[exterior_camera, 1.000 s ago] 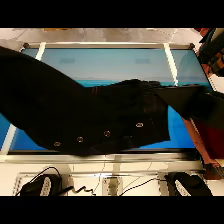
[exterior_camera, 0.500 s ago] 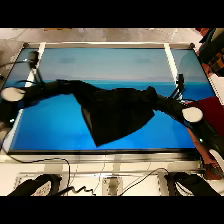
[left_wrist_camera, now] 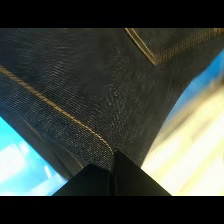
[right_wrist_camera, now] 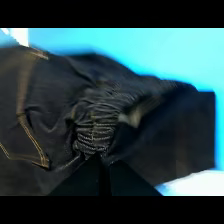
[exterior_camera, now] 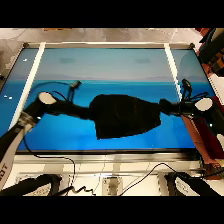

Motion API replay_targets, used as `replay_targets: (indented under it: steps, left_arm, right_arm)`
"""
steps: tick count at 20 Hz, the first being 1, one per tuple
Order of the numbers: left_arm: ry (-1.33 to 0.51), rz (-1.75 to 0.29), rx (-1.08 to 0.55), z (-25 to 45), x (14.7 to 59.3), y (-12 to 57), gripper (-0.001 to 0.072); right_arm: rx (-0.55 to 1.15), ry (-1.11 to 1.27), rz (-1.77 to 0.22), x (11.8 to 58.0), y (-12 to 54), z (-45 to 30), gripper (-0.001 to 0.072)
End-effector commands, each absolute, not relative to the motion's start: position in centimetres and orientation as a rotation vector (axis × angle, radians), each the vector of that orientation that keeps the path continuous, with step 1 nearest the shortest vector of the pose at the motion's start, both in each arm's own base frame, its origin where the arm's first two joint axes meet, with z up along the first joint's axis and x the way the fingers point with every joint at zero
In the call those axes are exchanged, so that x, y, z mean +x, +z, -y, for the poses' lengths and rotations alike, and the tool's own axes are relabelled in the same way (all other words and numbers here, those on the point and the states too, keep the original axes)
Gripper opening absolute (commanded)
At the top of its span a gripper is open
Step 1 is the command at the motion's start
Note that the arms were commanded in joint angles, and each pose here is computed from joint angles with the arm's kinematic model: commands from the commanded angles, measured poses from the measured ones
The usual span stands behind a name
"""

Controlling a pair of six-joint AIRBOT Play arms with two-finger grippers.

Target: Fold the clothes and pants, and hang the long-sleeved shirts on hangers.

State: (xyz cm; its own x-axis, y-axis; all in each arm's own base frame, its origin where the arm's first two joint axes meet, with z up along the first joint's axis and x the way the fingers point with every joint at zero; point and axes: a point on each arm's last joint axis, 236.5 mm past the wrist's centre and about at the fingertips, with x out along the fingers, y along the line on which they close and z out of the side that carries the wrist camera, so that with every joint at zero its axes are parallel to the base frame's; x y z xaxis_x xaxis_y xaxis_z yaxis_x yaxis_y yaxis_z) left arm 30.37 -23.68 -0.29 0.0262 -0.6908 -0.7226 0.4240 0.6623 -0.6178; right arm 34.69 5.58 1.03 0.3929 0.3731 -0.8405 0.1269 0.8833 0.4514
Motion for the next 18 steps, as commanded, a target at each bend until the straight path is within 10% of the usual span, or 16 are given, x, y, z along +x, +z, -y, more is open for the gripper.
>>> replay_targets:
  steps: [1,2,4,18]
  left_arm:
    - [-0.952,-1.497,-0.216,26.1,24.8,-4.7,0.0054]
    - [-0.953,-1.511,-0.219,26.8,24.6,-5.5,0.0183]
    - [-0.946,-1.530,-0.240,27.8,24.5,-6.9,0.0701]
    - [-0.937,-1.542,-0.292,28.3,24.7,-7.3,0.0699]
  right_arm:
    - [0.301,0.114,-1.418,29.0,-1.6,-1.6,0.0027]
    - [0.271,0.109,-1.418,29.0,-1.7,-1.1,0.0042]
    - [0.204,0.087,-1.372,30.1,-1.8,0.2,0.0499]
    - [0.680,0.213,-1.411,36.0,-7.1,0.3,0.0657]
